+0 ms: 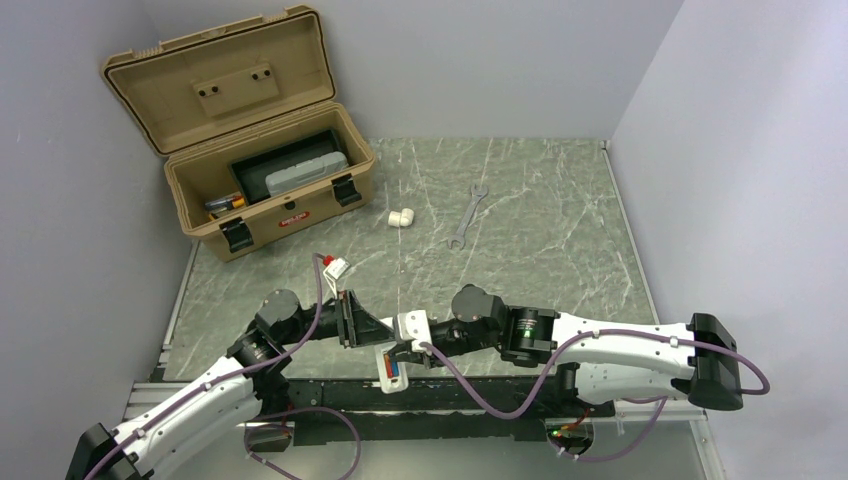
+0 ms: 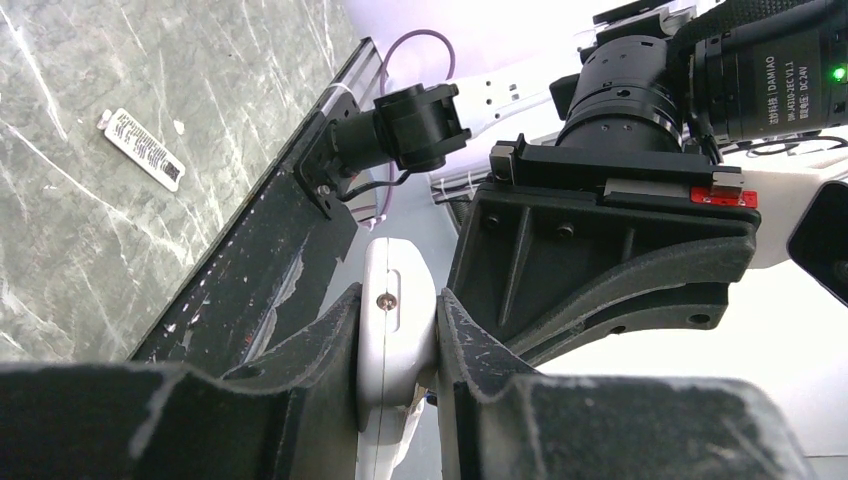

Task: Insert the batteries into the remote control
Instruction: Load the battery into the remote control.

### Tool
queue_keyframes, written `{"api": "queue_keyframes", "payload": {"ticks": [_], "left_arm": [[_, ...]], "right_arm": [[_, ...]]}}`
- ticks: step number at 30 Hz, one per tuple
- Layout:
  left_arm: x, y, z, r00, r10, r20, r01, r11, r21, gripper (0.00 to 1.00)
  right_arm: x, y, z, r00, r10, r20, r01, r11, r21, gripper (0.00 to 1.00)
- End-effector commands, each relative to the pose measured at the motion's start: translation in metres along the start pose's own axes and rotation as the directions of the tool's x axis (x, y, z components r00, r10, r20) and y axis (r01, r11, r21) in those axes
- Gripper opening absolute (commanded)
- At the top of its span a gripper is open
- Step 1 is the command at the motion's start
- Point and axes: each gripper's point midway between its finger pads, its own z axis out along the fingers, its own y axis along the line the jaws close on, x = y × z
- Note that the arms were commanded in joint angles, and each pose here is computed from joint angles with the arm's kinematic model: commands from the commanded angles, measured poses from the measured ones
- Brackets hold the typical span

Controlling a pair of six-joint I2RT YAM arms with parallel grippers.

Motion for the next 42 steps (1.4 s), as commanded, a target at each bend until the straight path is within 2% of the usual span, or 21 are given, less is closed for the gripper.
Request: {"api": "queue_keyframes", "payload": {"ticks": [1, 7, 18, 29, 42], "left_arm": [[-0.052, -0.076, -0.006, 0.968, 0.089, 0.236, -0.138, 0.97, 0.2, 0.0], [-0.053, -0.077, -0.007, 0.967, 0.085, 0.241, -0.136, 0.969, 0.205, 0.0], [-0.053, -0.084, -0.008, 0.968, 0.081, 0.239, -0.138, 0.963, 0.232, 0.0], [-0.051, -0.096, -0.012, 0.969, 0.085, 0.232, -0.147, 0.953, 0.266, 0.0], [-0.054, -0.111, -0.017, 0.965, 0.081, 0.248, -0.156, 0.941, 0.301, 0.0]], "right_arm": [[0.082, 0.053, -0.01, 0.947, 0.143, -0.286, -0.188, 0.973, -0.136, 0.0], [0.091, 0.05, -0.009, 0.938, 0.141, -0.317, -0.183, 0.977, -0.108, 0.0], [0.1, 0.025, -0.016, 0.932, 0.129, -0.338, -0.123, 0.992, 0.039, 0.0], [0.095, 0.013, -0.023, 0.94, 0.106, -0.323, -0.076, 0.992, 0.104, 0.05], [0.098, 0.014, -0.025, 0.934, 0.106, -0.34, -0.069, 0.99, 0.119, 0.04]]}}
